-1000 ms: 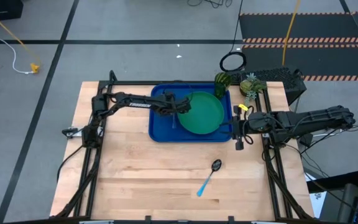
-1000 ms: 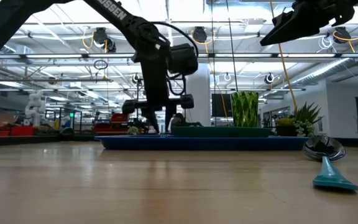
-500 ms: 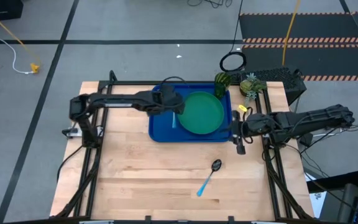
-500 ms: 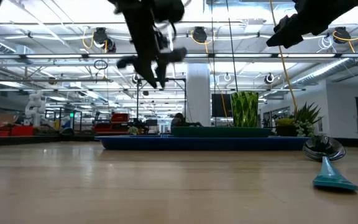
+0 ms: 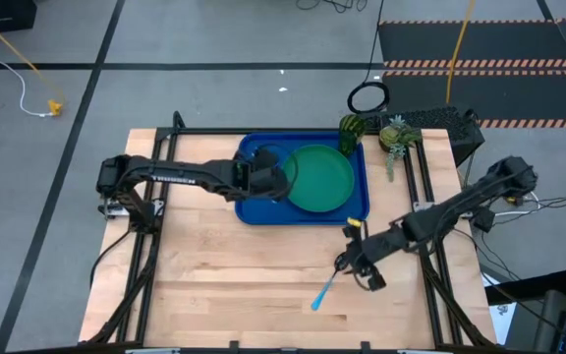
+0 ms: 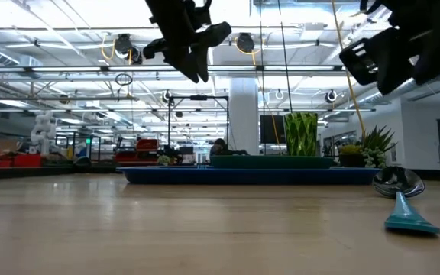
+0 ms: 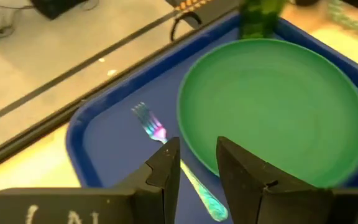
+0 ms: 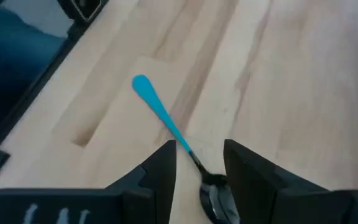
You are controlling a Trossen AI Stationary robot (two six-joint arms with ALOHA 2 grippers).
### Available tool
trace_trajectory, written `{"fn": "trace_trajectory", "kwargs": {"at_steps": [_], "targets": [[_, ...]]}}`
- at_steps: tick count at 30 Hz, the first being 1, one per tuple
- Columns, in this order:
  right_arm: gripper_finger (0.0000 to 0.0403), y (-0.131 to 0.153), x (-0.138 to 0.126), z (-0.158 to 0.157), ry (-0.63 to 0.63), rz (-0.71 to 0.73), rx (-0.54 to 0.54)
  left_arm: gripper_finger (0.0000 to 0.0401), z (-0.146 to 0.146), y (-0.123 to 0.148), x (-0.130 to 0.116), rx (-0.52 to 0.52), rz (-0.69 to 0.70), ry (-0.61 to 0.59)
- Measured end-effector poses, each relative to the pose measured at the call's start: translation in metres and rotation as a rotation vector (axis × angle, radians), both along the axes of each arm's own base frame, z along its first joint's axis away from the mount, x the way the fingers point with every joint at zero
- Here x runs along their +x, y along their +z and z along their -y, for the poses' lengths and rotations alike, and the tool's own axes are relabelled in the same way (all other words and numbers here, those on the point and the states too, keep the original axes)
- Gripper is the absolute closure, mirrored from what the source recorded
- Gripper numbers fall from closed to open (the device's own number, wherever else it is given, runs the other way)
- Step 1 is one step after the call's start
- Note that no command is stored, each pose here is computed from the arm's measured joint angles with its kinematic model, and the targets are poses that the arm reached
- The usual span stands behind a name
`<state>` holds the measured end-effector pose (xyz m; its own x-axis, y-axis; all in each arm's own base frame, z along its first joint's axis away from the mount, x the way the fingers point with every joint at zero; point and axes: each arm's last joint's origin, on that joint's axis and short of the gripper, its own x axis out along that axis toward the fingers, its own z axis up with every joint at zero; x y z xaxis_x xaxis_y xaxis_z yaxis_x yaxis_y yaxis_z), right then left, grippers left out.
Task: Pick and place plate/cup/fork/spoon on tray
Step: Put the light blue spoon on the blue serving tray to the left of the blue fork
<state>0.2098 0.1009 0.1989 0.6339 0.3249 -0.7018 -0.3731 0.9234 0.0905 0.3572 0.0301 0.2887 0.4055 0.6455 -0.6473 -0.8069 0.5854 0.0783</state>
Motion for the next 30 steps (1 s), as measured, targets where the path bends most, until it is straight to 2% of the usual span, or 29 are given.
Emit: {"fn": "trace_trajectory", "kwargs": {"at_steps": [7,13,17,25,30], "targets": [[0.0275,-0.024,0.017,-0.018,0.103,0.038,-0.071,0.0293,0.013,-0.001,0.003,-0.059,-0.008,-0.106],[0.0253,-0.044,0.028,-0.023,0.224,0.058,-0.155,0.0293,0.036,-0.001,0.003,-0.076,-0.003,-0.175],[0.0242,-0.054,0.032,-0.019,0.282,0.023,-0.151,0.0293,0.053,0.0,0.003,-0.071,-0.003,-0.228],[0.0249,-0.064,0.04,-0.006,0.297,-0.002,-0.181,0.0293,0.08,0.007,0.01,-0.025,0.069,-0.363],[0.0263,-0.068,0.04,-0.004,0.331,-0.014,-0.188,0.0293,0.088,0.008,0.009,-0.021,0.077,-0.391]]}}
